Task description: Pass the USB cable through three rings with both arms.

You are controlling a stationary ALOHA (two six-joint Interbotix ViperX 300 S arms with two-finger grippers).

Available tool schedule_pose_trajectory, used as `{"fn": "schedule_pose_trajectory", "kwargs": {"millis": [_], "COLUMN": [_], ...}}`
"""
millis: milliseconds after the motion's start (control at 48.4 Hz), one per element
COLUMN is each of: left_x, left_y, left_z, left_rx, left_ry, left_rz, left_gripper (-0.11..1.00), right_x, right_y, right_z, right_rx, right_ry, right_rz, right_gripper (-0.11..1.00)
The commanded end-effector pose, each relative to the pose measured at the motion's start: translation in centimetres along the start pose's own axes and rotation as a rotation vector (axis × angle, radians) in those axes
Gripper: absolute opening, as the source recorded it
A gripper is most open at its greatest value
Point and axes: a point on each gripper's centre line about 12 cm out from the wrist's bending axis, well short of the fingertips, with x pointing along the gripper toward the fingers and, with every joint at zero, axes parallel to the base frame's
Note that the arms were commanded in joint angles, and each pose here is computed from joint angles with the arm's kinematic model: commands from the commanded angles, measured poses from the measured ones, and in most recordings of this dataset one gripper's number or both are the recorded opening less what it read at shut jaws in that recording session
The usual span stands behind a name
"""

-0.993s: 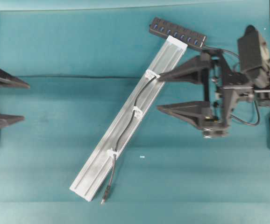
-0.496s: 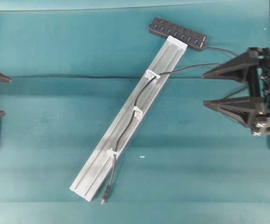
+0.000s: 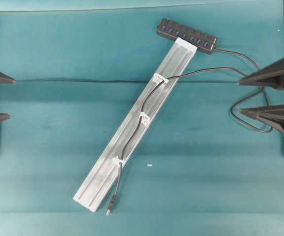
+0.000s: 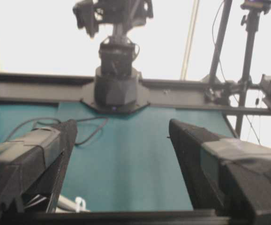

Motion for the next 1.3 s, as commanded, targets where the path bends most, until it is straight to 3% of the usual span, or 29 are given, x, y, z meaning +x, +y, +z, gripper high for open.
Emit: {"fn": "schedule_pose_trajectory", "kwargs": {"millis": [0, 352, 786, 1282], "left_x": [0.4, 0.7, 1.3, 1.6], "left_y": [0.0, -0.1, 0.0, -0.1], "left_z": [0.4, 0.3, -1.1, -1.0], "left_rx": [0.002, 0.001, -0.001, 0.005], "left_ry": [-0.028, -0.047, 0.003, -0.036], "left_rz": [0.000, -0.006, -0.004, -0.009], "left_gripper": [0.89, 0.89, 0.89, 0.89], "right_x": [-0.9, -2.9, -2.5, -2.3], "right_y": [0.0, 0.0, 0.0, 0.0], "right_z": [0.0, 0.0, 0.0, 0.1], "right_rx": [0.009, -0.012, -0.020, -0.027], "right_ry": [0.003, -0.058, -0.087, -0.105], "right_rz": [-0.001, 0.013, 0.019, 0.022], "right_gripper": [0.85, 0.85, 0.85, 0.85]}}
